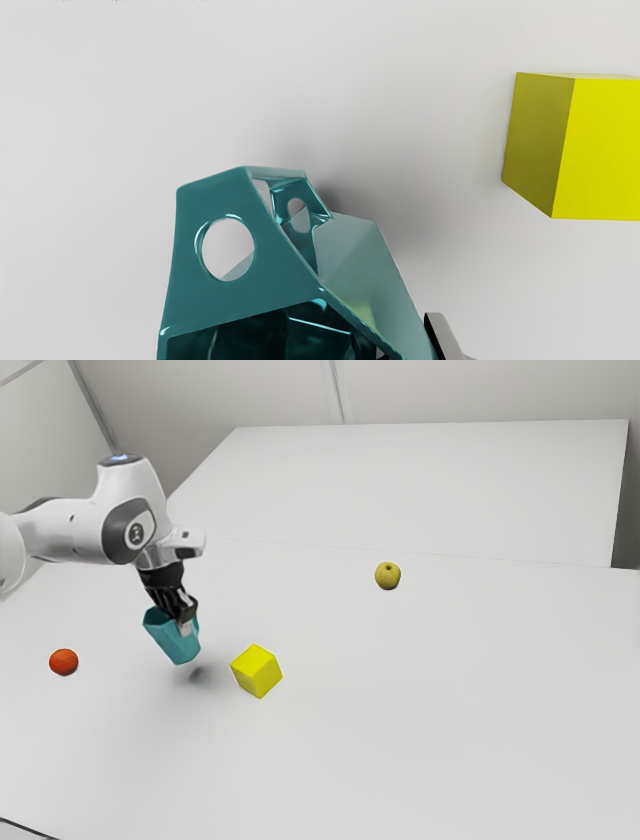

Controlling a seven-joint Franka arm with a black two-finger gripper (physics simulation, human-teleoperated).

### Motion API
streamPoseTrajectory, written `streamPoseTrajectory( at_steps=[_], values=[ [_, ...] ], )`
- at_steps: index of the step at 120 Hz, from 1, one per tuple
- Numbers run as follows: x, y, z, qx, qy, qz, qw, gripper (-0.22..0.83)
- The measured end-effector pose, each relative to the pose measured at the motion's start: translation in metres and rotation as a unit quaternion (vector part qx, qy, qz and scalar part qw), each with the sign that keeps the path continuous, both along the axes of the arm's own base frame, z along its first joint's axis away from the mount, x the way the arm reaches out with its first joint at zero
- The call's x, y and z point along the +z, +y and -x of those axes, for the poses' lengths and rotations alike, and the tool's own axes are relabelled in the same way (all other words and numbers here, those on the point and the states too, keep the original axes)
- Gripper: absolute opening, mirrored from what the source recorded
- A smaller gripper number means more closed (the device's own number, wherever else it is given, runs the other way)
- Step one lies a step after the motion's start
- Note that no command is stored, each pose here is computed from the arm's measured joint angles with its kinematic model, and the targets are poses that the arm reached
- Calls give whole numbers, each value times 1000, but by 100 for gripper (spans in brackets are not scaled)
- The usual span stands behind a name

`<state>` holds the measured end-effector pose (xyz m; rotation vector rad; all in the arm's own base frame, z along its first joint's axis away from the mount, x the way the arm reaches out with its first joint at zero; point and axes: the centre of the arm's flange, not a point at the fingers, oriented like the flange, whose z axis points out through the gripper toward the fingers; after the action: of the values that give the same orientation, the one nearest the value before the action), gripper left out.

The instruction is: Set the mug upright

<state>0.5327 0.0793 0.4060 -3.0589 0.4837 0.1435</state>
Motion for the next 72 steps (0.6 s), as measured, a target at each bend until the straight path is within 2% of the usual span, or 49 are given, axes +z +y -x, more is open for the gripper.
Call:
streamPoseTrajectory(
  at_steps=[43,72],
  values=[
    [-21,-23,1,17,-57,-24,998,-14],
    [-30,-34,-4,29,-73,-23,997,-13]
  ],
)
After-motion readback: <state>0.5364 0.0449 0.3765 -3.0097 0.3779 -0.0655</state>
